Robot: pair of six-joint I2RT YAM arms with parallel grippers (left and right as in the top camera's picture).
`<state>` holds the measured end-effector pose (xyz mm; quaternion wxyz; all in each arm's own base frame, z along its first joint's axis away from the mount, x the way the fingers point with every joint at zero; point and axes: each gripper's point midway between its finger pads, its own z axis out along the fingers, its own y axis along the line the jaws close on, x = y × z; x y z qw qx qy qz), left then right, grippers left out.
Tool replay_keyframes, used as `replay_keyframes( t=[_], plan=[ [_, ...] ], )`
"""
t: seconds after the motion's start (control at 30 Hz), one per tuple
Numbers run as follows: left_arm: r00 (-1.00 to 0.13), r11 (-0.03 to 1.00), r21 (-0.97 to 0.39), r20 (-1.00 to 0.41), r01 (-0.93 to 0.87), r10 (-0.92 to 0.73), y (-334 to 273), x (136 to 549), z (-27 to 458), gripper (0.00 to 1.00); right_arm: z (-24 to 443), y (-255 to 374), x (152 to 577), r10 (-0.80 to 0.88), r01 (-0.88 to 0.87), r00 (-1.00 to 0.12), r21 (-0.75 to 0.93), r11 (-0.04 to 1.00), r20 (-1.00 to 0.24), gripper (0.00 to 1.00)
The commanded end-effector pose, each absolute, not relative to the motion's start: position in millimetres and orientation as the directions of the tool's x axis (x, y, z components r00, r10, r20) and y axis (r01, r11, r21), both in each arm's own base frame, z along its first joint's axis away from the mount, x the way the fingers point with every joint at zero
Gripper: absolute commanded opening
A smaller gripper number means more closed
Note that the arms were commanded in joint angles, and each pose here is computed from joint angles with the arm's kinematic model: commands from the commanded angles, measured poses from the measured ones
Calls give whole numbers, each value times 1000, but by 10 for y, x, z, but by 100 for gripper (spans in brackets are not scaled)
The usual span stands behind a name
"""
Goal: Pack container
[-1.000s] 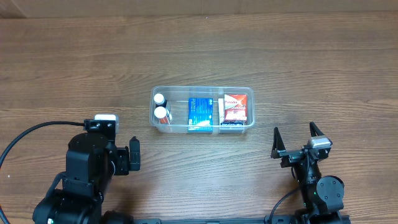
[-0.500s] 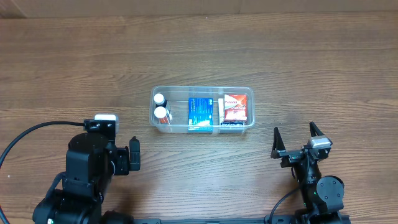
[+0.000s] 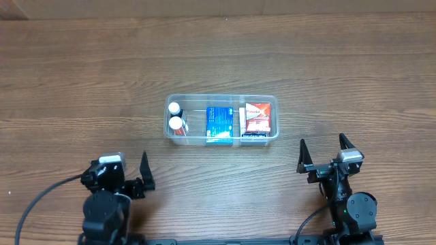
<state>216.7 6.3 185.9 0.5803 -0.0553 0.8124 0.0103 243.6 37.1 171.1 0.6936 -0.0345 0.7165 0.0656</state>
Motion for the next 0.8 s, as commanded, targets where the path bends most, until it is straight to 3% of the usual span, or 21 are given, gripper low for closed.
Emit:
replay_keyframes(
  t=[0.0, 0.2, 0.33, 0.77],
  plan=[
    [-192, 989, -82, -976, -121, -104, 108, 2284, 1746, 100, 1702, 386, 2435, 39, -150, -28, 43, 988, -999, 100],
    [12, 983, -126, -992, -136, -125, 184, 2448, 1754, 100, 1702, 386, 2435, 39, -150, -28, 43, 988, -999, 100],
    [-47, 986, -117, -991, -123, -123, 152, 2453, 1595, 100, 1702, 386, 2435, 39, -150, -28, 43, 988, -999, 100],
    [-49, 987, -117, -991, -107, -123, 124, 2456, 1596, 100, 1703, 386, 2435, 39, -150, -27, 43, 988, -999, 100]
  ],
)
